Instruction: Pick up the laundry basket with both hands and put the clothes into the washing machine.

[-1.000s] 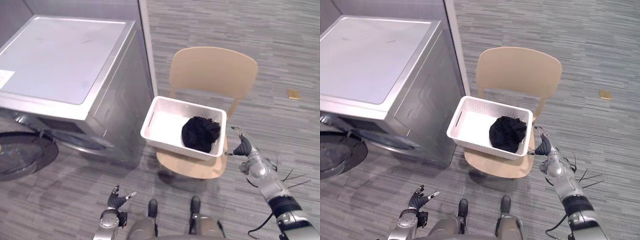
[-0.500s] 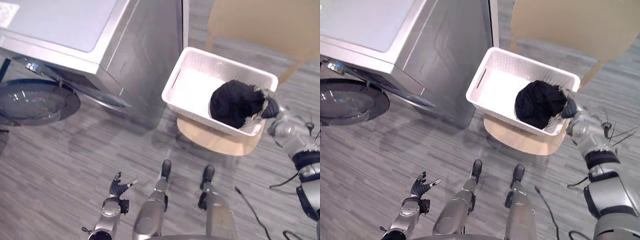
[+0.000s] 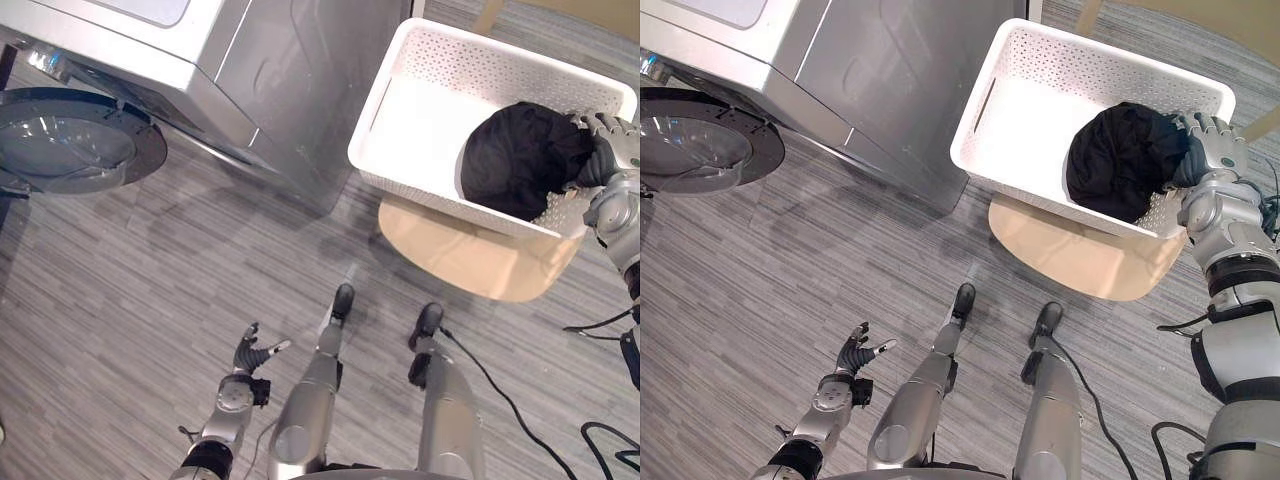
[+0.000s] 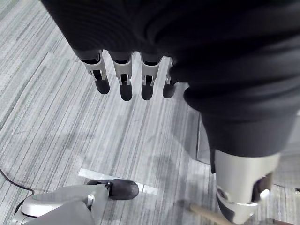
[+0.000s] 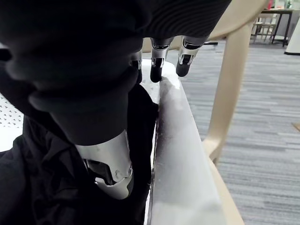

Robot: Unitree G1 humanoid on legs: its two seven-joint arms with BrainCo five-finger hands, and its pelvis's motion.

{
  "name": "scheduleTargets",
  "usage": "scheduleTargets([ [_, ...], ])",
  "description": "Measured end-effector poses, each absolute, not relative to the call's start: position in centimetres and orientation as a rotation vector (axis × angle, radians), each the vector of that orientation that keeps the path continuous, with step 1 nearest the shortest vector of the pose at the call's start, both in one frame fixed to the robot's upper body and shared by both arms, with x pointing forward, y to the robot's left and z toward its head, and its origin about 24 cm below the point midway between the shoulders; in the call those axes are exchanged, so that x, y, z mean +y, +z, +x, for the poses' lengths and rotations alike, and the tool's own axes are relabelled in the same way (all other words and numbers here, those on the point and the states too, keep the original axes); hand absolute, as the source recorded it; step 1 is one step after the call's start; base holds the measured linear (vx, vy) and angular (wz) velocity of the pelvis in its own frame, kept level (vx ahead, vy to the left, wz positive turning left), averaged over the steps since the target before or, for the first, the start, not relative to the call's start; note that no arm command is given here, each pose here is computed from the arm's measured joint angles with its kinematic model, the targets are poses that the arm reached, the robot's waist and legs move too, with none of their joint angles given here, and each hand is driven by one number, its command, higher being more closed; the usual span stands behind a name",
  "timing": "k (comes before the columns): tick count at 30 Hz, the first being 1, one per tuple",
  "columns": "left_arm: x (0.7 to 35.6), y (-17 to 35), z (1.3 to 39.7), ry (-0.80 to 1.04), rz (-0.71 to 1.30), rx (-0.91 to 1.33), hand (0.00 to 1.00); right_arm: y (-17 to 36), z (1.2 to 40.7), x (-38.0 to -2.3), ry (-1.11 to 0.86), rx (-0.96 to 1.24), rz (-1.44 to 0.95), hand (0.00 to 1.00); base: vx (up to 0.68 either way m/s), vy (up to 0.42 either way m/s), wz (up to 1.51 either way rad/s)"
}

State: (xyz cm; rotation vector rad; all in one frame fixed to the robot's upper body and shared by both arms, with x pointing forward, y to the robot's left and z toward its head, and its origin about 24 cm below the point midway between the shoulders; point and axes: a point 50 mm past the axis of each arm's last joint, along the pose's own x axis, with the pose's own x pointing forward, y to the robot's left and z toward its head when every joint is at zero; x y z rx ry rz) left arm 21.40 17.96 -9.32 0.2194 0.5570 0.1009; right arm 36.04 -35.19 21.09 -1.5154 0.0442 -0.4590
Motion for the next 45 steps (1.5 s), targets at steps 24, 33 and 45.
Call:
scheduleTargets([
  [24,17.8,-10.4,20.6,0.091,0.232,0.636,0.0,10.5,33.7,-26.9,-0.177,-0.042,-0.981,1.0,0.01,-0.072,0.0],
  [33,19.3,-11.4,18.3,0.153,0.234,0.711,0.0,9.8,31.9,-22.8,-0.112,-0.174,-0.683,1.0,0.0,0.025,-0.06],
  [45,20.0,-13.0,14.7,0.186,0.23,0.823,0.0,6.3,29.0,-22.0,-0.167,-0.084,-0.382,1.0,-0.01,0.015,-0.16],
])
